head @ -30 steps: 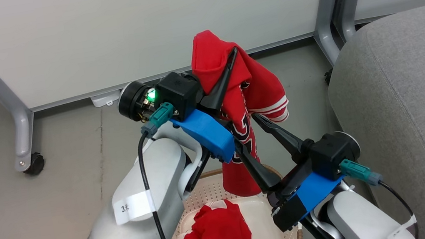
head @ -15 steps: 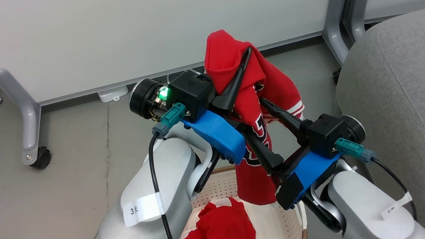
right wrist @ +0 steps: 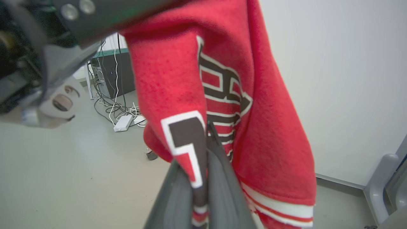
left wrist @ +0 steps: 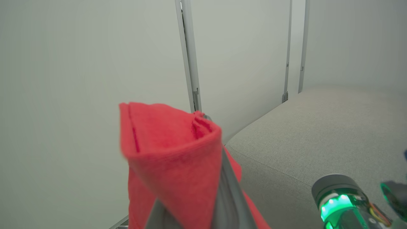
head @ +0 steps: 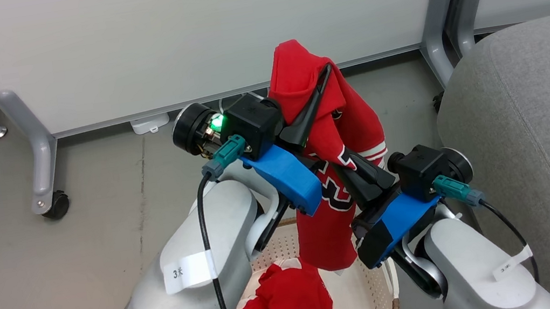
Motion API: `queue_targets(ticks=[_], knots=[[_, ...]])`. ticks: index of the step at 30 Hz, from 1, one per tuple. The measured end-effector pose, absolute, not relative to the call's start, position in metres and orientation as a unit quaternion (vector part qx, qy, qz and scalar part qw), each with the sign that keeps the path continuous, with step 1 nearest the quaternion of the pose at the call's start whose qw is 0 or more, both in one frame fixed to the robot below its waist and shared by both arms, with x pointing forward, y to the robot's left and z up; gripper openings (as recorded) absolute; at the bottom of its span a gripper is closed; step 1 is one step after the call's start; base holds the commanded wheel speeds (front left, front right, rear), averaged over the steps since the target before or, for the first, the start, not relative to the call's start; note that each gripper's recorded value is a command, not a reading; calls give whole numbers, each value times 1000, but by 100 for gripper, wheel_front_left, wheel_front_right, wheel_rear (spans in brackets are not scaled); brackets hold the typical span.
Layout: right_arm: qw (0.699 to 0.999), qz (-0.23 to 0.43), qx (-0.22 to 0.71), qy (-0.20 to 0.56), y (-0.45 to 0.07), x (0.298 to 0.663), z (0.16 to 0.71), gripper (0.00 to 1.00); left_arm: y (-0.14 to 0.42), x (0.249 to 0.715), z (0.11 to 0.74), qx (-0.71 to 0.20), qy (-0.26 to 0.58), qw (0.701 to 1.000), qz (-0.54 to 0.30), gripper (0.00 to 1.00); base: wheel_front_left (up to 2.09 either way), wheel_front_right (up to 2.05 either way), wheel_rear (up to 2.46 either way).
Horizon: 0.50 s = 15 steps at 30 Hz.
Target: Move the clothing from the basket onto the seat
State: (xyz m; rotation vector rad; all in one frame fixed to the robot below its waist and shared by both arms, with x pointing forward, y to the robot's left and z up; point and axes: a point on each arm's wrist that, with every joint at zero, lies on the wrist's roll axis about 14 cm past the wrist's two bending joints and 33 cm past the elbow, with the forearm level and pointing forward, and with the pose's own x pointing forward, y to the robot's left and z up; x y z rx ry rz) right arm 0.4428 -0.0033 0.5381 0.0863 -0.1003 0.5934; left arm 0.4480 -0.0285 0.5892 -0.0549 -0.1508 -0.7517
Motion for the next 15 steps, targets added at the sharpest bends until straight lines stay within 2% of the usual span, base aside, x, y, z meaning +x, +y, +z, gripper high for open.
queue_targets(ticks=[10, 11, 12, 15], knots=[[955, 289, 42, -51, -6, 442, 540, 0, -30, 446, 589, -26, -73, 926, -368, 0, 0, 0, 0], [955, 289, 42, -51, -6, 442, 540, 0, -30, 446, 589, -26, -72, 927, -368, 32, 0, 0, 0], [955, 289, 42, -51, -6, 442, 540, 0, -30, 446, 588, -25, -71, 927, -368, 100, 0, 0, 0], [956, 287, 44, -50, -7, 441, 539, 0, -30, 447, 586, -24, -69, 927, -367, 100, 0, 0, 0]])
